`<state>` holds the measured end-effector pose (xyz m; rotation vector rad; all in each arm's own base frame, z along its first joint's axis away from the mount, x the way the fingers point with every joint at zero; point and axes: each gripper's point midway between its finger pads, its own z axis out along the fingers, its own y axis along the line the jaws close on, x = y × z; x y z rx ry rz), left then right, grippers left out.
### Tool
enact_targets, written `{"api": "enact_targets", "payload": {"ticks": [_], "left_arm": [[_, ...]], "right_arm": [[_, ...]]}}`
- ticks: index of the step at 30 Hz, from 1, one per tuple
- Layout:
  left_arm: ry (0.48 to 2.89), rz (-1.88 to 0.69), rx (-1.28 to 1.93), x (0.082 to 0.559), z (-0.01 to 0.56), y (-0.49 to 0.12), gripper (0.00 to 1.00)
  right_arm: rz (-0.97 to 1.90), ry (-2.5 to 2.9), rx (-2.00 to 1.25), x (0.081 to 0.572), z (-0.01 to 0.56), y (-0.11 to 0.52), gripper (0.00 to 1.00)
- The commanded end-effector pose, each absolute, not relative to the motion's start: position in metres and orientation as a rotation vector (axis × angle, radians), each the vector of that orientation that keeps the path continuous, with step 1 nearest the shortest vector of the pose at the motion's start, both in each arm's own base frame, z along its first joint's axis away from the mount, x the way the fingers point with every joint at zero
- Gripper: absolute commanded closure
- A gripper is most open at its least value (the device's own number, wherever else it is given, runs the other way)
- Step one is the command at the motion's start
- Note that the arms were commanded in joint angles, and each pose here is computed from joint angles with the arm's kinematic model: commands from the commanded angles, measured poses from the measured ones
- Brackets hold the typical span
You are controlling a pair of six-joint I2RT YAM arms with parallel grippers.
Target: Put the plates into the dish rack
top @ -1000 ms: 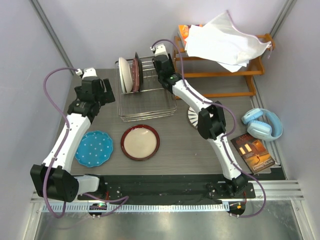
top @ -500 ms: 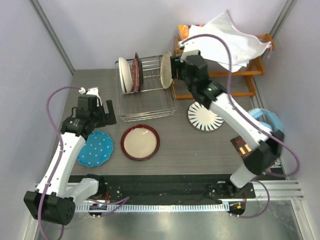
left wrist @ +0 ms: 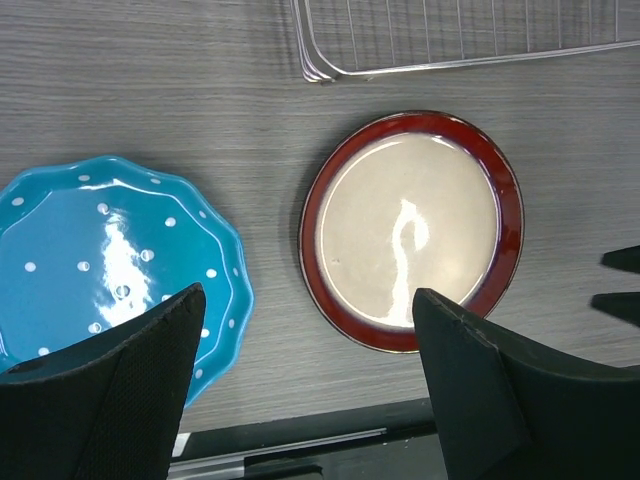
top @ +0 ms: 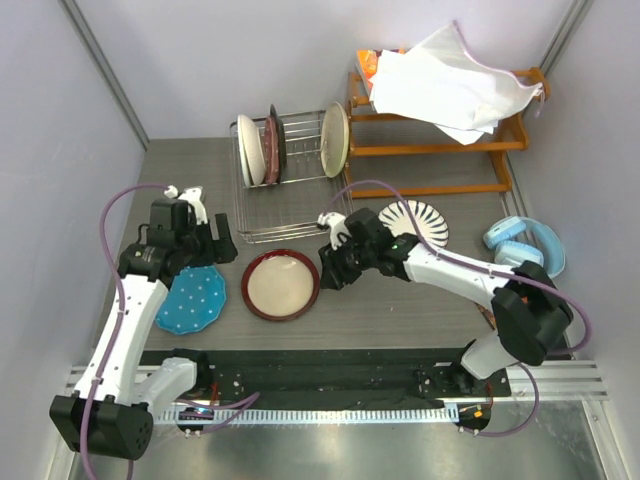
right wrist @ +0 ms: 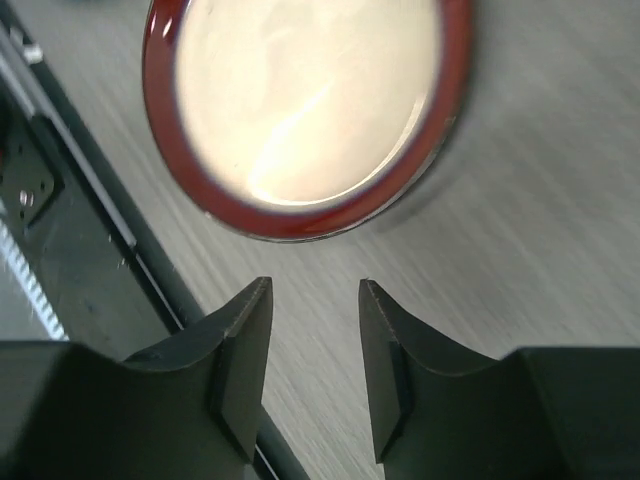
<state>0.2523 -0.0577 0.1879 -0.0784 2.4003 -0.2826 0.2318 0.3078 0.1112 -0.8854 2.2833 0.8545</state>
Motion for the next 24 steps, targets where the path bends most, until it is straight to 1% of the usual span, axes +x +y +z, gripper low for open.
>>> {"api": "enact_targets", "payload": {"ticks": [1,2,6,11,13,16,20,24], "left_arm": [[2.358,-0.339,-0.08,0.251,0.199,-0.06,0.14],[2.354,-0.337,-0.079,0.25,0.2,-0.06,0.14],[2.336,-0.335,-0.079,0.252,0.197,-0.059,0.14],[2.325,-0.371,-0.208,0.26,0.192,-0.048,0.15],[2.318,-0.396,-0.219,0.258,0.192,-0.05,0.16],[2.306,-0.395,-0.324,0.259,0.19,-0.039,0.15],[2.326,-0.477,-0.303,0.26,0.189,-0.049,0.14],[2.332,-0.581,-0.256,0.262,0.187,-0.063,0.14]], "right_arm": [[0.964,2.137,-1.009,0.237,0.14,0.344,0.57],[0.955,2.169,-1.042,0.236,0.124,0.349,0.59],[0.946,2.176,-1.089,0.239,0.108,0.371,0.61],[0.909,2.233,-1.087,0.241,0.081,0.383,0.64],[0.848,2.264,-1.064,0.247,0.07,0.377,0.64],[0.78,2.279,-1.061,0.247,0.06,0.364,0.63],[0.695,2.337,-1.041,0.241,0.049,0.341,0.62],[0.648,2.373,-1.049,0.225,0.04,0.315,0.58]]}}
